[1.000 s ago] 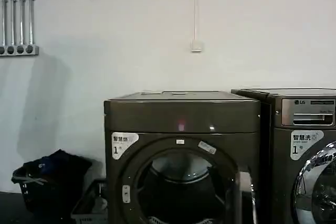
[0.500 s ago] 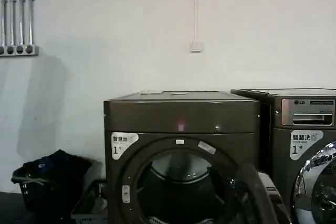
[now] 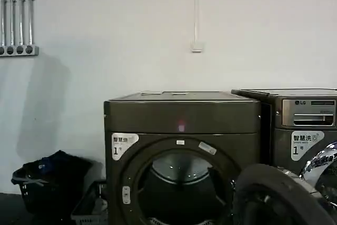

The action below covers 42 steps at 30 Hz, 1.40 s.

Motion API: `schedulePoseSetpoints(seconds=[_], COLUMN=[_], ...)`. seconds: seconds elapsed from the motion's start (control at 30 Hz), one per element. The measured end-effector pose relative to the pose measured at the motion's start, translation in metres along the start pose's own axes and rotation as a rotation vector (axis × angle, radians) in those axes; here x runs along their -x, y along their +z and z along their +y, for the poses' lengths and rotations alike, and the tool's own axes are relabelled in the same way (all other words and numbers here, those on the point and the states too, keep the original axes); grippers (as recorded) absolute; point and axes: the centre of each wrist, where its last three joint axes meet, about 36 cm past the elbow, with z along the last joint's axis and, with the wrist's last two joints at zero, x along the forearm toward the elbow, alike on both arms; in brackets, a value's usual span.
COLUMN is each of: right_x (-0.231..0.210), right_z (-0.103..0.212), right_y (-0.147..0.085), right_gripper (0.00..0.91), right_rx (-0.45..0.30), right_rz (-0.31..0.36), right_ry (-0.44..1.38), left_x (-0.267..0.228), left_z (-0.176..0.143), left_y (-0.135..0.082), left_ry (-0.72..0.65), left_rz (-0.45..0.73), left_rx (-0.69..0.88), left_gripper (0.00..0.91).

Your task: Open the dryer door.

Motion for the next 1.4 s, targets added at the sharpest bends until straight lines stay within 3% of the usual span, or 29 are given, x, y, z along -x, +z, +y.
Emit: schedulePoseSetpoints(seconds=[0.4, 0.8, 1.07, 1.4], right_x=[0.002, 0.005, 0.004, 0.007], right_z=[-0.001, 0.007, 0.012, 0.015], right_y=[-0.001, -0.001, 0.003, 0.009], right_gripper=[0.907, 0.907, 0.907, 0.907], right_rx=[0.002, 0.015, 0.017, 0.004], right_rz=[-0.004, -0.006, -0.002, 0.002], right_ry=[0.0, -0.018, -0.036, -0.049], left_x=[0.045, 0.011, -0.06, -0.132], left_z=[0.007, -0.018, -0.055, -0.098], left_y=[0.007, 0.0, -0.03, -0.092], left_ry=[0.044, -0.022, -0.183, -0.413], left_rz=[-0.027, -0.041, 0.058, 0.234], left_rx=[-0.006, 0.003, 0.048, 0.083], left_gripper=[0.907, 0.907, 0.907, 0.907])
